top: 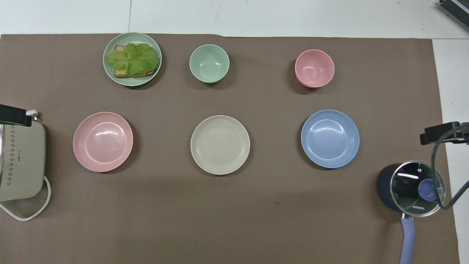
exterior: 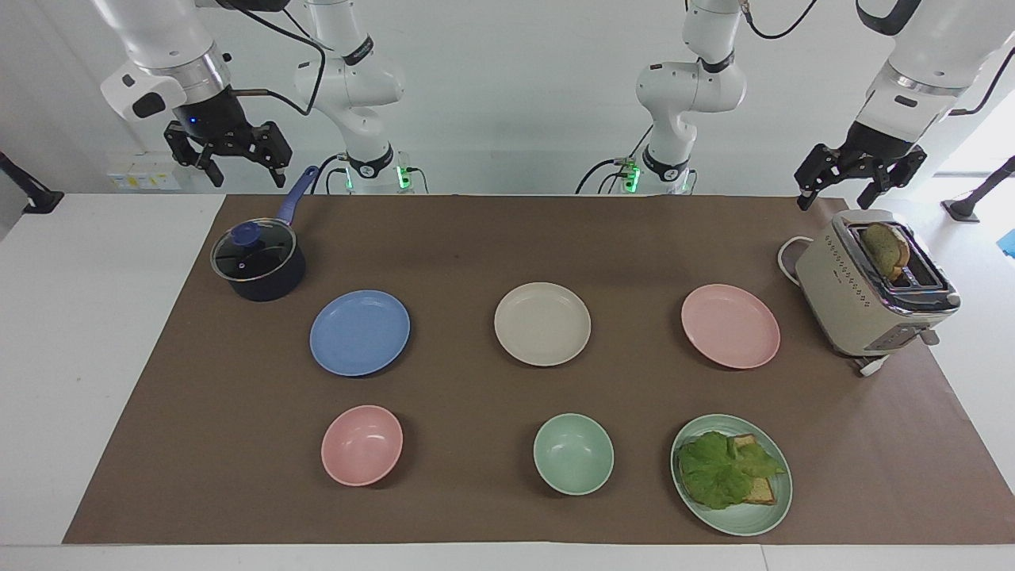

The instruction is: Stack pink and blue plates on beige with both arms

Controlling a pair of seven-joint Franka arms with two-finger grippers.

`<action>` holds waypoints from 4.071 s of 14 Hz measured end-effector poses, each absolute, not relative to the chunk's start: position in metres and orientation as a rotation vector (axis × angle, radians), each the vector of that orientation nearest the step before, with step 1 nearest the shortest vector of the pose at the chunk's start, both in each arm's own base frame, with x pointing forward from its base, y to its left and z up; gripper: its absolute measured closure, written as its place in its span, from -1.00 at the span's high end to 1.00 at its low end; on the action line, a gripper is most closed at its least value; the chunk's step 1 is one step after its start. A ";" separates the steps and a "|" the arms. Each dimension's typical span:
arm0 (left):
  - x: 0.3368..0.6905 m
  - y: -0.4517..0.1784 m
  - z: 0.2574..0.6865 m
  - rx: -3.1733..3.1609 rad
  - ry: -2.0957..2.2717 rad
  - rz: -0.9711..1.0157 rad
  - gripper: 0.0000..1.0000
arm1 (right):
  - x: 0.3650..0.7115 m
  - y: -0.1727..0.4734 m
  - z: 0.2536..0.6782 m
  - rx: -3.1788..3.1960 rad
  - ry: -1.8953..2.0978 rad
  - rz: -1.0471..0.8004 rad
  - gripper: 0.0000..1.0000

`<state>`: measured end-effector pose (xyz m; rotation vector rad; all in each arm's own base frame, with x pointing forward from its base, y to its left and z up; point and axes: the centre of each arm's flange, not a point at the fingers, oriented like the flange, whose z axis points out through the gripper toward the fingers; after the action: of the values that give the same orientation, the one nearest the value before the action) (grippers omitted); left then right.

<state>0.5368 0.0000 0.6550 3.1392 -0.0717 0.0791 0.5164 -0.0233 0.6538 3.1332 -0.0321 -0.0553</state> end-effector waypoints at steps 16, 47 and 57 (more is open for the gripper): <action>0.560 0.047 0.485 3.151 0.048 0.078 1.00 | 0.516 -0.023 0.654 3.133 -0.032 -0.055 1.00; 0.594 0.037 0.364 3.092 0.041 -0.281 -0.81 | 0.516 -0.026 0.654 3.133 -0.040 -0.055 1.00; 0.578 -0.024 0.457 2.784 0.068 -0.204 -0.82 | 0.513 -0.065 0.653 3.136 -0.152 -0.055 1.00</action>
<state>0.5784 -0.0245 0.4574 2.7839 0.0676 -0.2037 0.5133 -0.0653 0.6533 3.1358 -0.1522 -0.0553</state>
